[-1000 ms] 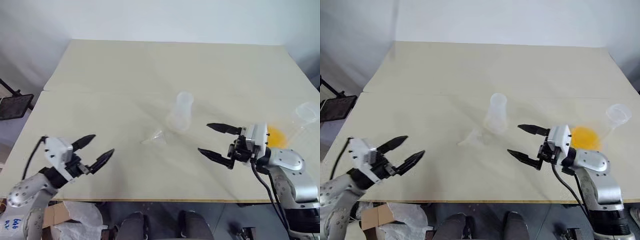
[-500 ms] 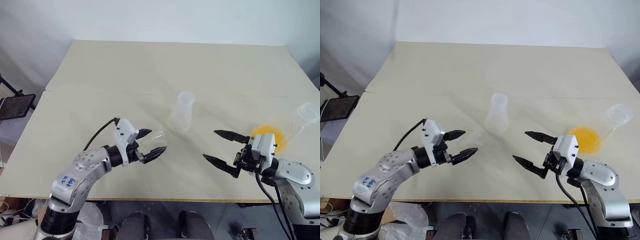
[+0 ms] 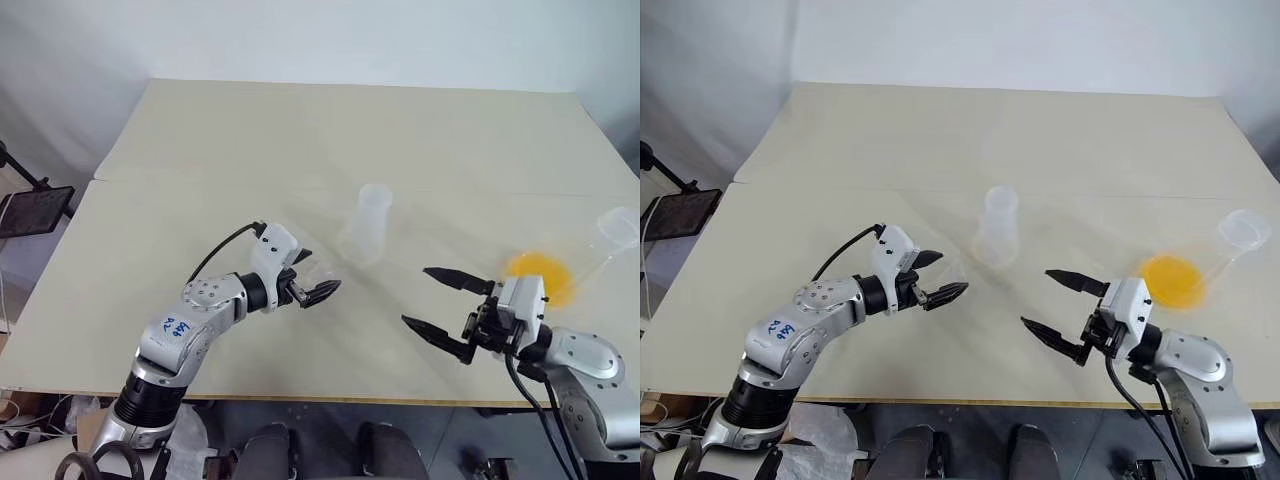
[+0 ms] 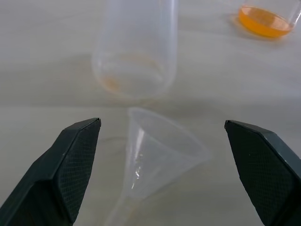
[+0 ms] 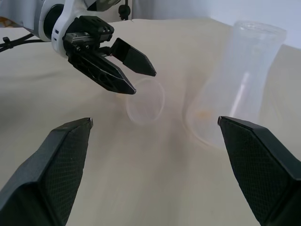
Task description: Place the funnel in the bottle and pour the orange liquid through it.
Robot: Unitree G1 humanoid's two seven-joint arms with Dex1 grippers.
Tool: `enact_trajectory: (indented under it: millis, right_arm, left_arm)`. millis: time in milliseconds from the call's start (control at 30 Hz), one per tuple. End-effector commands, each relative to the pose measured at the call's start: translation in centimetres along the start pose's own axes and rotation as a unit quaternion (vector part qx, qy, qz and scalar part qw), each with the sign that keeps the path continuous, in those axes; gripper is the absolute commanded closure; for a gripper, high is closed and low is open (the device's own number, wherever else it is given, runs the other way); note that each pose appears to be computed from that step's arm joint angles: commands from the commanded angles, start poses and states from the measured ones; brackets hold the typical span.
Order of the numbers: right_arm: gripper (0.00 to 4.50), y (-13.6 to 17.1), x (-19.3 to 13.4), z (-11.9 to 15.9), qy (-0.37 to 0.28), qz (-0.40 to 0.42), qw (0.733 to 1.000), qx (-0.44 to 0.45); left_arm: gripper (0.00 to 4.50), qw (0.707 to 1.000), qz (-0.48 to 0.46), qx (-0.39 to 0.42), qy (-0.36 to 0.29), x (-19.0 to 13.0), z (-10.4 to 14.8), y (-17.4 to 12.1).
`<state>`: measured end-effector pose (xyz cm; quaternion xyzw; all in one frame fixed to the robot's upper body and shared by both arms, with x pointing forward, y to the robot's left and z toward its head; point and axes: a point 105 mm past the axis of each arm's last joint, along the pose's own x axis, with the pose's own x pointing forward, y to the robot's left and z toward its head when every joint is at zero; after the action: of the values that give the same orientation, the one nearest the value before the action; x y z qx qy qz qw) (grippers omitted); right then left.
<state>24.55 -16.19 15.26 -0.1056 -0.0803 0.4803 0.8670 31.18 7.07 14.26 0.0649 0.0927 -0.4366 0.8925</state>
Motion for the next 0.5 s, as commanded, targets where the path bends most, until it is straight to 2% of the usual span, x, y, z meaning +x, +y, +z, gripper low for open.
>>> enact_trajectory:
  millis: [33,300,500]
  right_arm:
    - [0.0,0.4,0.3,0.8,-0.017,0.004,1.0,-0.005]
    - [0.0,0.3,0.9,0.8,-0.023,0.012,1.0,-0.003]
    - [0.0,0.3,1.3,0.6,-0.027,0.015,1.0,-0.001]
  left_arm:
    - [0.02,1.0,0.011,0.014,-0.003,-0.8,0.3,0.3]
    - [0.02,0.999,0.041,0.024,0.026,-3.7,-0.9,1.7]
    - [0.02,0.999,0.032,0.02,0.008,-4.3,-0.8,1.6]
